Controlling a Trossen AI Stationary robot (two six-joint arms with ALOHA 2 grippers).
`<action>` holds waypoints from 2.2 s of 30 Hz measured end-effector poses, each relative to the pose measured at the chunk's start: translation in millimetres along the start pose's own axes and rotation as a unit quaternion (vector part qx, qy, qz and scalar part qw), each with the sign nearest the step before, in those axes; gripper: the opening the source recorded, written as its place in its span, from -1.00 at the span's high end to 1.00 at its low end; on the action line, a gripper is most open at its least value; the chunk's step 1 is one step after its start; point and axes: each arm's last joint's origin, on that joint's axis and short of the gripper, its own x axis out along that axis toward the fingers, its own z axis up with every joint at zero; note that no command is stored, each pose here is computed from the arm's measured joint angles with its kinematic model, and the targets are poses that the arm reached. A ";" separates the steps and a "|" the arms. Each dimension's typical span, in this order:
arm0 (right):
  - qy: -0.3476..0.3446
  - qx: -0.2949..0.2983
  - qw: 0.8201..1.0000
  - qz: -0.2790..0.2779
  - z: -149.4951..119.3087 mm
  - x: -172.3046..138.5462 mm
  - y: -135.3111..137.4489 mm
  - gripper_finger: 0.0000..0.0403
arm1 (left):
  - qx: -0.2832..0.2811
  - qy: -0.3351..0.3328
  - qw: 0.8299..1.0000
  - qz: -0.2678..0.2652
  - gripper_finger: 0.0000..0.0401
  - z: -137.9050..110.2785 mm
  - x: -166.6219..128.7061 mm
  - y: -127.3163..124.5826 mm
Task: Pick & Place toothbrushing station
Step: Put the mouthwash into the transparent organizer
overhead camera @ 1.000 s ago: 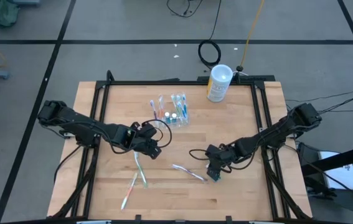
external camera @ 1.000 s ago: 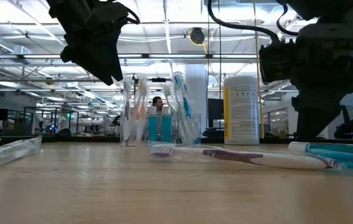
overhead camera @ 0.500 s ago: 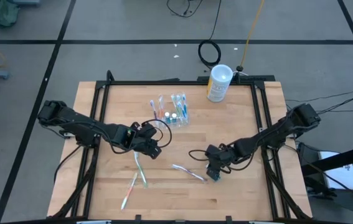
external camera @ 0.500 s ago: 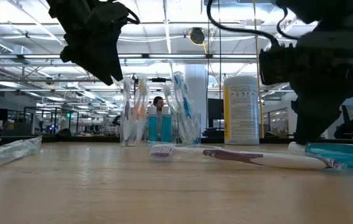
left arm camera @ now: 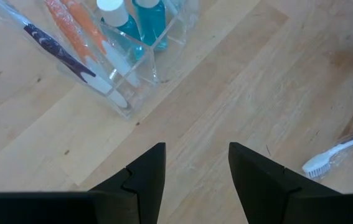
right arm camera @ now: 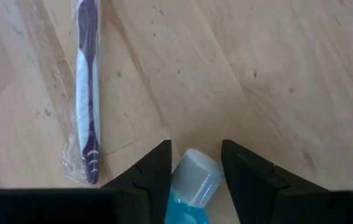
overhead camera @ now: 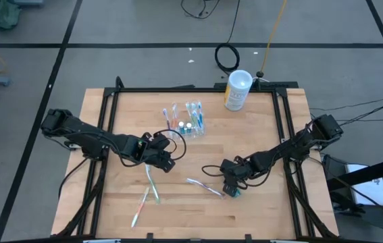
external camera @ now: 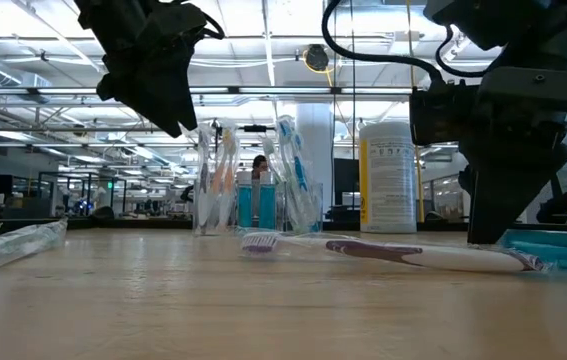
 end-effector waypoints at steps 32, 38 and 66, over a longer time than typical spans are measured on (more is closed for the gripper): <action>-0.058 -0.060 0.993 0.084 31.8 -28.5 -8.2 0.79 | 0.010 0.007 1.000 -0.007 0.09 -0.6 -0.1 -0.6; -0.031 -0.190 0.973 0.130 27.2 -29.1 -3.6 0.66 | 0.014 0.007 1.000 -0.006 0.09 -0.6 -0.1 -0.6; -0.041 -0.522 0.842 0.130 10.8 -46.1 5.6 0.24 | -0.050 0.008 0.999 -0.008 0.09 0.4 0.4 -0.3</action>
